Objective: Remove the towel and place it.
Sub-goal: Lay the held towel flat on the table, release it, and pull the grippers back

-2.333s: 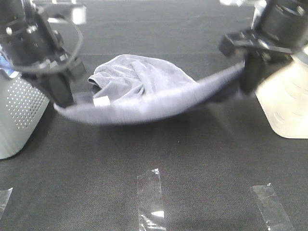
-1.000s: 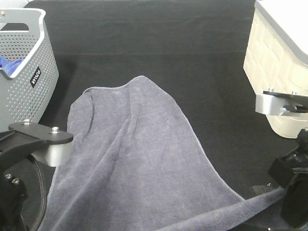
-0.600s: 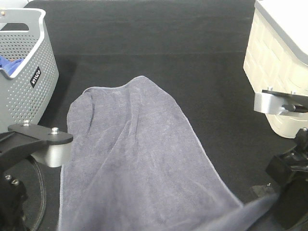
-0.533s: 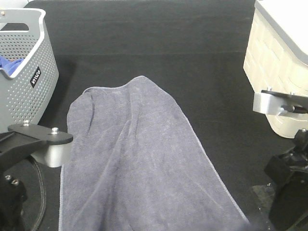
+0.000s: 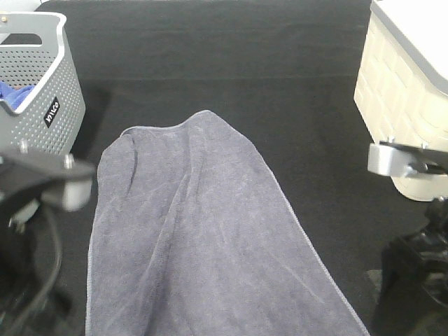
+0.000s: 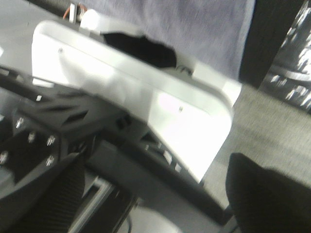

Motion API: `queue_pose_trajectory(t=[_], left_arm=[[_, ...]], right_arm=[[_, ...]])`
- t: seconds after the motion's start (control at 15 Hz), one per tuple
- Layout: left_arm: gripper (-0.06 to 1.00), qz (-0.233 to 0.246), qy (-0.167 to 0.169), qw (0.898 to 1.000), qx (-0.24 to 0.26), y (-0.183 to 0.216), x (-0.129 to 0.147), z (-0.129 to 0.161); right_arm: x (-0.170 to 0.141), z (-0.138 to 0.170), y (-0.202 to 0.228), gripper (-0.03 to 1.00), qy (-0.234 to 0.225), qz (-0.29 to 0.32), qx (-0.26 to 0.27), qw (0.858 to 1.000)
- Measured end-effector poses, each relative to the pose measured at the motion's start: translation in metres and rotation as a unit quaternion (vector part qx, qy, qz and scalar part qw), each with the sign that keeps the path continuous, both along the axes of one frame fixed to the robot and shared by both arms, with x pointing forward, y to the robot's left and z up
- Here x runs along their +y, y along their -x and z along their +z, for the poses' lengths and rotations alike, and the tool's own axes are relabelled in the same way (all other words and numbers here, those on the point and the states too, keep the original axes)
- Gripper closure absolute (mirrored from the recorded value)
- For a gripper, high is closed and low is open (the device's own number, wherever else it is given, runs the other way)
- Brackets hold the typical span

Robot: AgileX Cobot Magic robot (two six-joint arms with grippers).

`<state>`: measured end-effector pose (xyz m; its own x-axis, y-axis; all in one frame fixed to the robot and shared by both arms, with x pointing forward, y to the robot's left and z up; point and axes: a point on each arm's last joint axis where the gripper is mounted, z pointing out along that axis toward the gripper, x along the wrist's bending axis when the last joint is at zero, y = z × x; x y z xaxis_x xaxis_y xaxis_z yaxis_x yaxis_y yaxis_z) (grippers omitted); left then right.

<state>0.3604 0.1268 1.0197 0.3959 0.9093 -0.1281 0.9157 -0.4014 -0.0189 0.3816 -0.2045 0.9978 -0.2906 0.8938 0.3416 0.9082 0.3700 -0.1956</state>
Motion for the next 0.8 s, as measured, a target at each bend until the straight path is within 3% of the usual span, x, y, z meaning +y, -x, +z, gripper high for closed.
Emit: queue_pose_trajectory(t=[0.13, 0.33, 0.53, 0.67, 0.8], left_arm=[[0.35, 0.053, 0.004, 0.995, -0.088, -0.026, 0.007, 0.001], [0.35, 0.148, 0.072, 0.967, -0.197, -0.076, 0.027, 0.007], [0.37, 0.167, 0.062, 0.961, -0.213, -0.118, 0.041, 0.003], [0.40, 0.162, 0.044, 0.963, -0.209, -0.152, 0.040, 0.005], [0.41, 0.167, 0.009, 0.971, -0.174, -0.185, 0.037, -0.002]], right_arm=[[0.003, 0.005, -0.011, 0.22, -0.009, -0.008, -0.050, 0.999], [0.012, 0.034, -0.036, 0.33, -0.042, -0.021, -0.142, 0.989], [0.016, 0.047, -0.046, 0.40, -0.056, -0.027, -0.179, 0.982], [0.016, 0.048, -0.048, 0.40, -0.057, -0.029, -0.188, 0.980], [0.016, 0.048, -0.048, 0.41, -0.056, -0.029, -0.189, 0.980]])
